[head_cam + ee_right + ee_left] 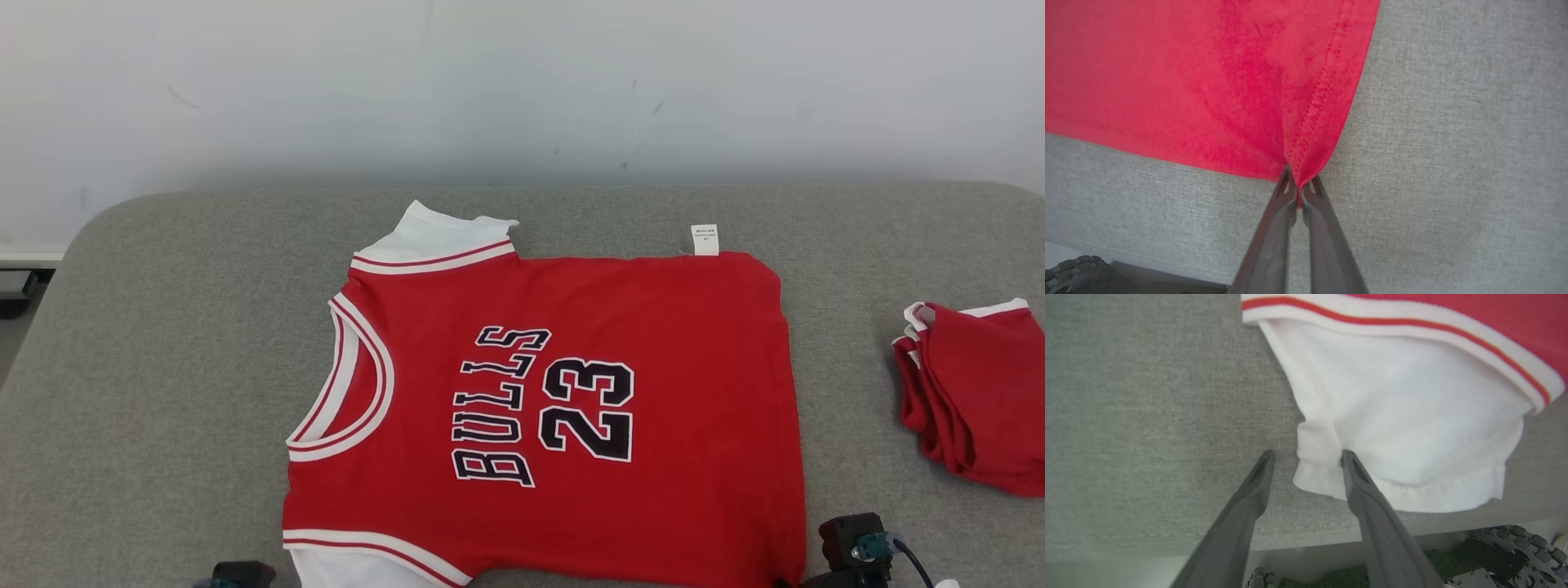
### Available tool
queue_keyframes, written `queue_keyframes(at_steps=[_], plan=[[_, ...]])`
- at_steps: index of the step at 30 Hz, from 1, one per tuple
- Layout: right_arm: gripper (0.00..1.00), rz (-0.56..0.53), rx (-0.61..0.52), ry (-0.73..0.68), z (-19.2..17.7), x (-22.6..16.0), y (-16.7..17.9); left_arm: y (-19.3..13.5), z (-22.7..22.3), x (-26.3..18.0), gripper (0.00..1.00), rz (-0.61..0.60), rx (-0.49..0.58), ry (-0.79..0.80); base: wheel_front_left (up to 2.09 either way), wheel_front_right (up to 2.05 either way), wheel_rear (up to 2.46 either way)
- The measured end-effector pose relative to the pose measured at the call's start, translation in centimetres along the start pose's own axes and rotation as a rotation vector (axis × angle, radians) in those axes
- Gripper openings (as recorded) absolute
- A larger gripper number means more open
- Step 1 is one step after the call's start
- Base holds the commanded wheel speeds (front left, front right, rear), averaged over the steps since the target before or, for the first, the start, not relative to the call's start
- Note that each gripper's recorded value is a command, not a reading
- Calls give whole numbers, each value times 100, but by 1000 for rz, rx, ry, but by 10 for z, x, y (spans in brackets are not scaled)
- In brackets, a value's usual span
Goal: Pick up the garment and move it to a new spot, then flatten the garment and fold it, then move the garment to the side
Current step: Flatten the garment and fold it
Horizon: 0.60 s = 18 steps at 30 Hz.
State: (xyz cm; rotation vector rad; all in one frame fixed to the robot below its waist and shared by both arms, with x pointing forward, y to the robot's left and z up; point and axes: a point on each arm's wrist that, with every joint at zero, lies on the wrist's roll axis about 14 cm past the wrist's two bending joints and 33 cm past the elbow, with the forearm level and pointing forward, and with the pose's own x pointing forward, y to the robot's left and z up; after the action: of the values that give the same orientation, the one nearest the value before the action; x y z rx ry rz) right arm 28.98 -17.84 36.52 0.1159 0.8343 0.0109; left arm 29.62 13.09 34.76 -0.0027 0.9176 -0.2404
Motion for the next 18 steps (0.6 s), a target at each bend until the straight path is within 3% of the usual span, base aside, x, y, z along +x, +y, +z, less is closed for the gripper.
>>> queue_keyframes(at_steps=[6, 9, 14, 18], plan=[[0, -2, 0, 3, 0, 0, -1, 1, 0, 0, 83, -5, -4, 1, 0, 0, 0], [0, -6, 2, 2, 1, 0, -3, 3, 0, 0, 75, 0, -5, 1, 0, 0, 0], [0, -21, 9, -1, 1, -1, -7, 5, 1, -1, 84, -2, -31, -3, 0, 0, 0], [0, -24, 11, -2, 1, -1, -8, 13, 3, -2, 84, 15, -36, -10, 0, 0, 0]])
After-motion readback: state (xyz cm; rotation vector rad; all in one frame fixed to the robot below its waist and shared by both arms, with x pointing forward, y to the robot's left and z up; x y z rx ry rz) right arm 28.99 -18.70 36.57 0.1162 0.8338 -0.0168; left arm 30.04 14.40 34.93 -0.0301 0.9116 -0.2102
